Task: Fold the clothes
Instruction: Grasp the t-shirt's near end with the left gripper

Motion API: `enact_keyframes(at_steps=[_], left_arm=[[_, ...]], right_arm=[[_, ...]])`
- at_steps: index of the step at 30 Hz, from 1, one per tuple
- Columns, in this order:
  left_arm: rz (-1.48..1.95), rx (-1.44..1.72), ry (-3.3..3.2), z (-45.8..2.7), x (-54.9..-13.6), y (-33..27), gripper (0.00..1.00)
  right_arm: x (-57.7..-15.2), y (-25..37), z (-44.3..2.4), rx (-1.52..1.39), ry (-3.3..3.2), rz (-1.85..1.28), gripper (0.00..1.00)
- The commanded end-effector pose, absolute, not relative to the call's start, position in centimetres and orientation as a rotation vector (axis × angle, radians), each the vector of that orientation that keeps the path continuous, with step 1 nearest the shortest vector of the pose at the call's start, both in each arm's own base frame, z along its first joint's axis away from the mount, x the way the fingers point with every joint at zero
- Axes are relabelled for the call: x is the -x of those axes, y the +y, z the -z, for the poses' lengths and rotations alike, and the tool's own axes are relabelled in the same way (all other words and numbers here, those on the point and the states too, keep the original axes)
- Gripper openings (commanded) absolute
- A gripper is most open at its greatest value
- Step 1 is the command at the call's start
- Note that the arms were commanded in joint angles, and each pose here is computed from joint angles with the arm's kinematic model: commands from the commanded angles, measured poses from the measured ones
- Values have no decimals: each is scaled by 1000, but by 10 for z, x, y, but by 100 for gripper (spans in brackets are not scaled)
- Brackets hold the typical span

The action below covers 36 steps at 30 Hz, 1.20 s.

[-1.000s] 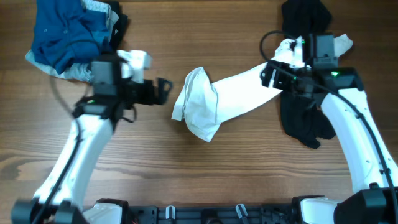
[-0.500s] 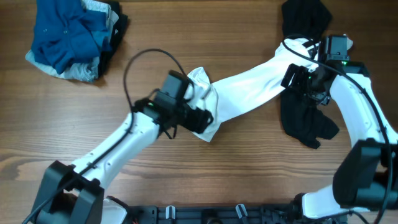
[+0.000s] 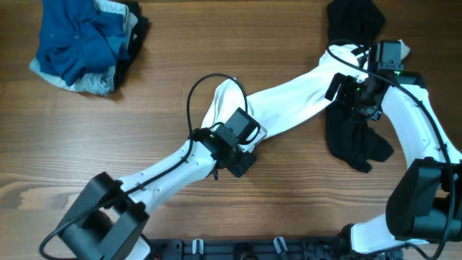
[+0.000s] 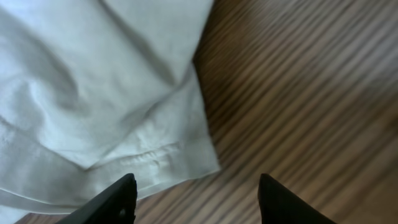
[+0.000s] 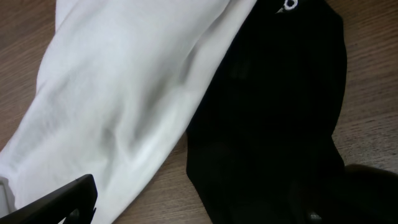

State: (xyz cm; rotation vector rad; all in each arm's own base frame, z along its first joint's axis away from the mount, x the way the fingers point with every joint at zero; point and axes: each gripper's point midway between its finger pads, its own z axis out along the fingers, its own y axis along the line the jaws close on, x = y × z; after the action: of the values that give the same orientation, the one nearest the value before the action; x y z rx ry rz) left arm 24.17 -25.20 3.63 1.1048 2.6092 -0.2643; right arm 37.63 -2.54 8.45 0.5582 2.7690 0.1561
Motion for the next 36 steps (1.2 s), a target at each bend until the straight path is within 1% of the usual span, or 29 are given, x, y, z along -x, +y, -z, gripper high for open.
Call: enact_keyframes(at_steps=[1,7,13,15,20,25,28,29,30,33,36], left_arm=[[108,-1108,2588,-27,-257,-244,61],[80,-1149,2586,-17,-258,-243,64],[92,-1169,2539,-12,-267,-252,65],[121,-1211,2522,-9,-266,-256,63],[169,-1242,2520,-9,-260,-263,56],[149,-1268,2561,-5,-251,-256,52],[158,-1275,2551,-6,-250,-259,60],[164,-1276,2539,-7,-251,-262,65],[164,-1287,2532,-7,-250,-264,66],[161,-1304,2525,-7,-248,-264,69],[161,-1300,2520,-7,-250,-265,68]], right_arm=[[-376,-25,-81,-537,2777,-164,100],[-376,-24,-80,-538,2780,-164,100],[-376,-24,-80,-537,2779,-170,100],[-376,-24,-80,-536,2780,-169,100],[-375,-24,-80,-537,2782,-168,100],[-378,-24,-81,-533,2771,-169,100],[-379,-24,-81,-532,2768,-169,100],[-379,-24,-81,-532,2768,-169,100],[-379,-24,-81,-532,2768,-169,100],[-378,-24,-81,-532,2768,-169,99],[-379,-24,-81,-532,2768,-169,100]])
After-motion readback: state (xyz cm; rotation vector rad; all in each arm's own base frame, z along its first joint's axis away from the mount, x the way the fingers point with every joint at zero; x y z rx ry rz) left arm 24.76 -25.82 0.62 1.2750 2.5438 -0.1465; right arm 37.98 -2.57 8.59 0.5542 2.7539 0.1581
